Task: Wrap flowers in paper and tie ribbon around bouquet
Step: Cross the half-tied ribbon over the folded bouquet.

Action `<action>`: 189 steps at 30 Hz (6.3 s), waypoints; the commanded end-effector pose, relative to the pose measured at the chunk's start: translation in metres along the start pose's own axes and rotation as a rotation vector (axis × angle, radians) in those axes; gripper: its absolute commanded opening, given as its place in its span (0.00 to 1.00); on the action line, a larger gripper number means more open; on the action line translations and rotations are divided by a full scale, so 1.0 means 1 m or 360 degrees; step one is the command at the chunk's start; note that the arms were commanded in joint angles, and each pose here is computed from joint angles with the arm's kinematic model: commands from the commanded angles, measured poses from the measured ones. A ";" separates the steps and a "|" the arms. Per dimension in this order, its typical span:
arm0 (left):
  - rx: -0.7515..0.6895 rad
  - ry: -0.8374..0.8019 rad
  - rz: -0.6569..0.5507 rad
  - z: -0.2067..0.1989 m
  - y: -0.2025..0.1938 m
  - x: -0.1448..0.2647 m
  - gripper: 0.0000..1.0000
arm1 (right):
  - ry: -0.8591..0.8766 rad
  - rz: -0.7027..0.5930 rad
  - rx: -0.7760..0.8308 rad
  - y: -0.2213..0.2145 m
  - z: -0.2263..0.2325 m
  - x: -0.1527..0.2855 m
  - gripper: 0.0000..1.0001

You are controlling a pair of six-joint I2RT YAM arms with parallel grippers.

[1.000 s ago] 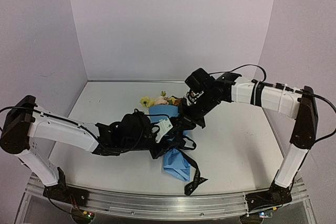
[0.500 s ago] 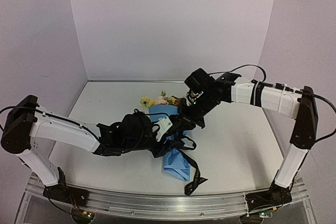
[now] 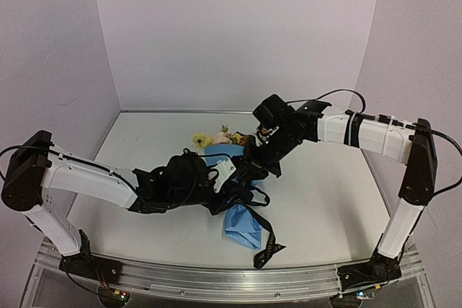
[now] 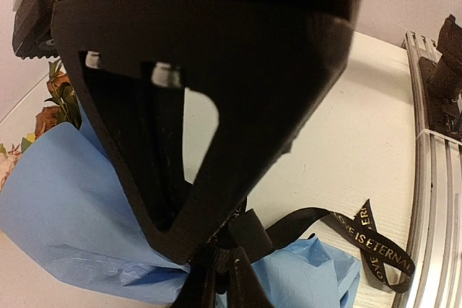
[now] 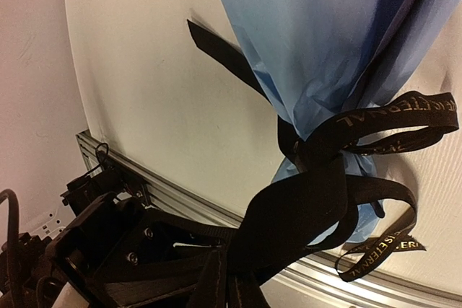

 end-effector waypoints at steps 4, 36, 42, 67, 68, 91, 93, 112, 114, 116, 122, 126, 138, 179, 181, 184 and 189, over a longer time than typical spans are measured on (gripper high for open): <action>-0.0024 0.0004 -0.0074 0.003 0.012 0.003 0.00 | 0.0013 -0.0023 0.0040 0.000 0.003 0.000 0.01; 0.0201 0.0138 -0.0032 0.022 0.003 0.025 0.00 | -0.0101 -0.0382 0.1154 -0.013 -0.136 -0.067 0.42; 0.0207 0.0135 -0.0038 0.022 0.005 0.029 0.00 | -0.0180 -0.0425 0.1103 -0.010 -0.150 -0.069 0.24; 0.0226 -0.0005 -0.0036 0.008 0.001 0.050 0.00 | -0.0175 -0.0570 0.0656 0.019 -0.086 -0.037 0.00; 0.0223 -0.0009 -0.0032 0.007 0.001 0.050 0.00 | -0.0167 -0.0569 0.0632 0.021 -0.084 -0.040 0.00; 0.0183 -0.0461 -0.0077 -0.046 0.013 0.062 0.00 | -0.0082 -0.0959 0.0427 0.058 -0.081 -0.062 0.00; 0.0166 -0.0523 -0.0034 -0.057 0.008 0.057 0.00 | -0.0056 -0.0977 0.0432 0.059 -0.079 -0.061 0.00; 0.0096 -0.0464 0.0012 -0.068 0.010 0.036 0.48 | 0.0127 -0.1011 0.0554 0.055 -0.067 -0.064 0.00; 0.0112 -0.0431 -0.0026 -0.063 0.015 0.042 0.51 | 0.0127 -0.1010 0.0557 0.055 -0.067 -0.064 0.00; 0.0145 -0.0386 -0.0064 -0.055 0.019 0.046 0.53 | 0.0127 -0.1005 0.0561 0.055 -0.067 -0.065 0.00; 0.0283 -0.0154 -0.0059 -0.005 0.022 0.042 0.39 | 0.0133 -0.1000 0.0600 0.051 -0.065 -0.065 0.00; 0.0291 -0.0083 0.0061 0.017 0.013 0.022 0.34 | 0.0139 -0.1000 0.0632 0.048 -0.062 -0.064 0.00; 0.0215 -0.0041 0.0348 0.025 -0.018 -0.021 0.35 | 0.0145 -0.1010 0.0662 0.045 -0.060 -0.061 0.00; 0.0220 0.0072 0.0234 0.043 0.006 -0.004 0.00 | 0.0272 -0.0913 0.0907 0.023 -0.038 -0.058 0.00; 0.0221 0.0067 0.0226 0.042 0.007 -0.001 0.00 | 0.0282 -0.0919 0.0920 0.024 -0.035 -0.058 0.00; 0.0225 0.0055 0.0229 0.040 0.004 0.002 0.00 | 0.0277 -0.0948 0.0959 0.027 -0.030 -0.057 0.00; 0.0246 0.0046 0.0177 0.039 0.005 0.009 0.00 | 0.0266 -0.0981 0.1038 0.032 -0.021 -0.059 0.00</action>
Point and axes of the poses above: each gripper's point midway between its finger pads, its own x axis back along the fingers, its own z axis along the line the jaws close on, y = z × x, the point moved 1 cm from there along x, back along the fingers, and after that the axes turned 7 degrees about -x, right-handed, at the moved point
